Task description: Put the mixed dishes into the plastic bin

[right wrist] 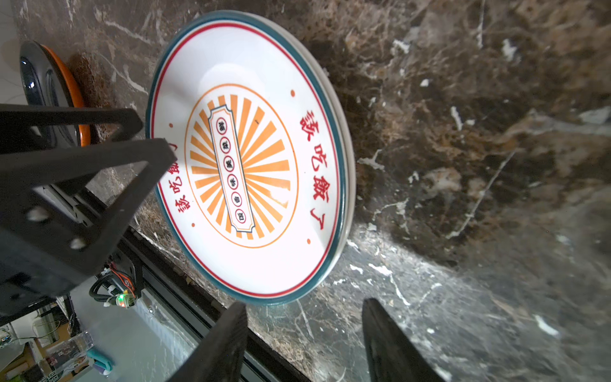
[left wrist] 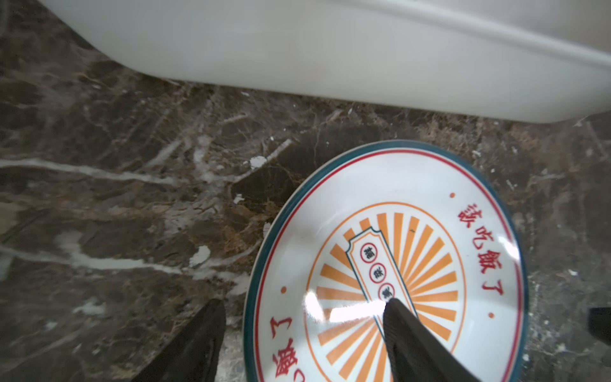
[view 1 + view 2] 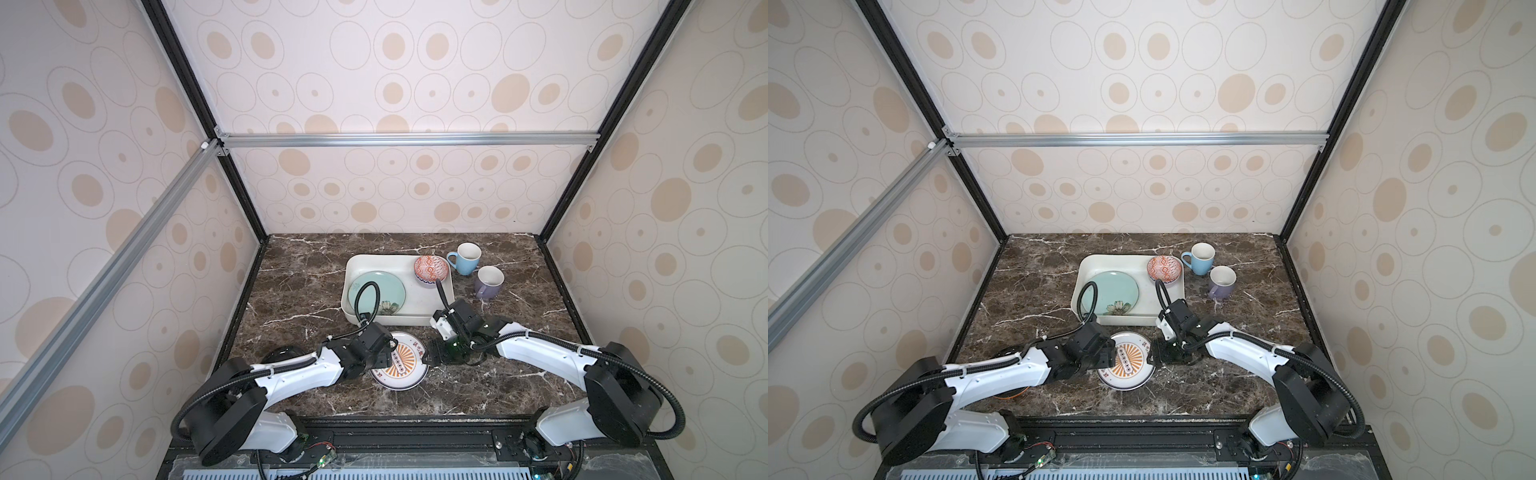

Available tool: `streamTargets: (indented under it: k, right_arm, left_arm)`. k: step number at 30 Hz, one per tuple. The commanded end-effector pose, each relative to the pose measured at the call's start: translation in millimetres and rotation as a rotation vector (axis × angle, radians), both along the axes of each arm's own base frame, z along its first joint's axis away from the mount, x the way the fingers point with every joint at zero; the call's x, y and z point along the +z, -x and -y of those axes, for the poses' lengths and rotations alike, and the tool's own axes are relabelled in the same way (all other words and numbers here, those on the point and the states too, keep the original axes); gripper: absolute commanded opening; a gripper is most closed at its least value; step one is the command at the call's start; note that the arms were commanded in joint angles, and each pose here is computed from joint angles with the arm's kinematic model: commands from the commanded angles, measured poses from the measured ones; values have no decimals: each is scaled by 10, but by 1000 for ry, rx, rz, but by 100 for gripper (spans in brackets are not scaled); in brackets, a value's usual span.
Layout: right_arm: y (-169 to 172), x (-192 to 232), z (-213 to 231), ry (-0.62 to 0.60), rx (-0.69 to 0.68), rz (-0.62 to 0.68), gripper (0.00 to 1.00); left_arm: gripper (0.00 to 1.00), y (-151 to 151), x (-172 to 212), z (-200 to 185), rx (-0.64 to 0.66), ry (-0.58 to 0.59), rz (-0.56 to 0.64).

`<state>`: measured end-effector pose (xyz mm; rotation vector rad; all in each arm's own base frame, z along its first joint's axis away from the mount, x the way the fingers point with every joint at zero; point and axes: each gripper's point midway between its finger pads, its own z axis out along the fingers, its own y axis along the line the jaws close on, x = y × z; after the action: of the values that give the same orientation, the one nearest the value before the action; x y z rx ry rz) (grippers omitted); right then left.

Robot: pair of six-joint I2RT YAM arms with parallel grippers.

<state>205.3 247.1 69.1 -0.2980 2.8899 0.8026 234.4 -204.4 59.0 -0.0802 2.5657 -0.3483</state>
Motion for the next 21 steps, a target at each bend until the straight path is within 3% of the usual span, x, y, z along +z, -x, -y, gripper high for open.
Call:
streamTargets:
  k: [1,8,12,17,21]
  right_arm:
    - [8,-13,50,17,-15,-11,58]
    - [-21,0,42,26,-19,-12,58]
    - [-23,0,52,33,-26,-15,58]
    - [-31,-20,65,46,-28,-18,57]
    - [-42,-56,52,51,-26,-26,57]
  left_arm:
    - [64,85,-60,-253,35,-77,-6]
    - [36,120,-190,-320,30,-80,-30]
    - [29,100,-209,-330,25,-94,-29]
    - [11,94,-270,-323,17,-97,-42]
    - [7,91,-321,-283,3,-94,-55]
